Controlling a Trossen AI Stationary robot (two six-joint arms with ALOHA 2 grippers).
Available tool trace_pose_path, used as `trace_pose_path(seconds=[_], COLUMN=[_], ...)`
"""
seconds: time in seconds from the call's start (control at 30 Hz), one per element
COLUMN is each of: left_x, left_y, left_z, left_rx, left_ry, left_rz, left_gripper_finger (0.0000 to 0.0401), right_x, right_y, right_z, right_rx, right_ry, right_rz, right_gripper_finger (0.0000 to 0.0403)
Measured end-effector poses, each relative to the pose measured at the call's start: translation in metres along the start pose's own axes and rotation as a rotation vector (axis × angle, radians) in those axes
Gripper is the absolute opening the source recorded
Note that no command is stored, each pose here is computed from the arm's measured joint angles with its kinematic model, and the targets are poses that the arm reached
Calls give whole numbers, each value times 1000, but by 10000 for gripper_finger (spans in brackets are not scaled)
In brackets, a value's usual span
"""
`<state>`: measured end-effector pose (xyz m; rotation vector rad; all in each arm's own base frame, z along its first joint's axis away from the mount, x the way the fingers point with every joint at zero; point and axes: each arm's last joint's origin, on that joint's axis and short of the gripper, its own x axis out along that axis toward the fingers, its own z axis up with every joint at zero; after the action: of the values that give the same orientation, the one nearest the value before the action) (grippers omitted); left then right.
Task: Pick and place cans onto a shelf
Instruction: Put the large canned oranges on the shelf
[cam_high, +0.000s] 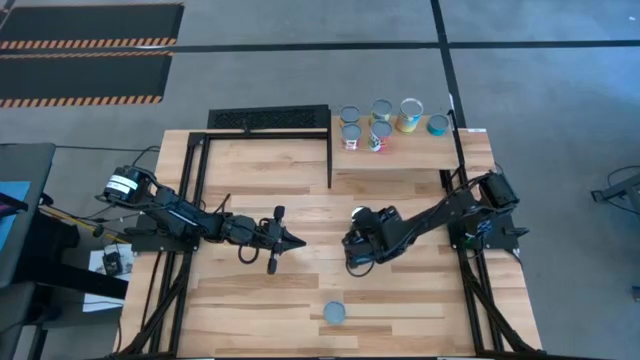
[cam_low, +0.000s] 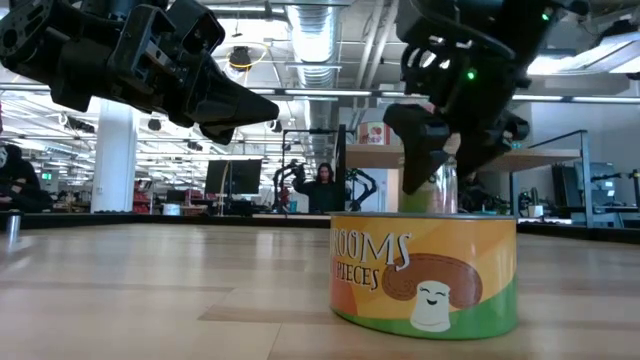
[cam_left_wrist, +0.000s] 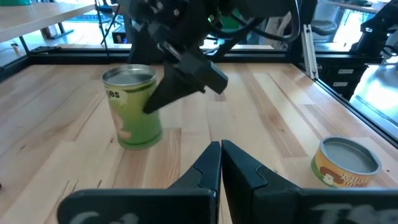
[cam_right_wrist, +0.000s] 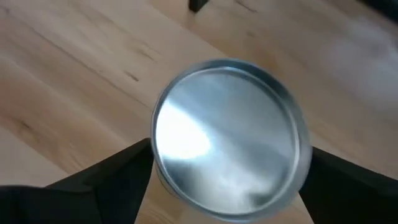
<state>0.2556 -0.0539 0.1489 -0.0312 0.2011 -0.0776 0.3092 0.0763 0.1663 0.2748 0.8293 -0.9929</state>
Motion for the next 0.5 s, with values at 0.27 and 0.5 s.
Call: trace_pose_path(seconds=[0.27,0.5], left_x=[0,0], left_y=[0,0], left_z=[-1,-1], left_rx=[1,2], left_ry=[6,15], left_rz=[0,1], left_gripper_finger=[2,2], right_x=[-23,-44], right_y=[-4,2], right_z=[19,38], right_rx=[-174,-441], right_ry=[72,162], right_rz=[-72,14], right_gripper_finger=[380,376])
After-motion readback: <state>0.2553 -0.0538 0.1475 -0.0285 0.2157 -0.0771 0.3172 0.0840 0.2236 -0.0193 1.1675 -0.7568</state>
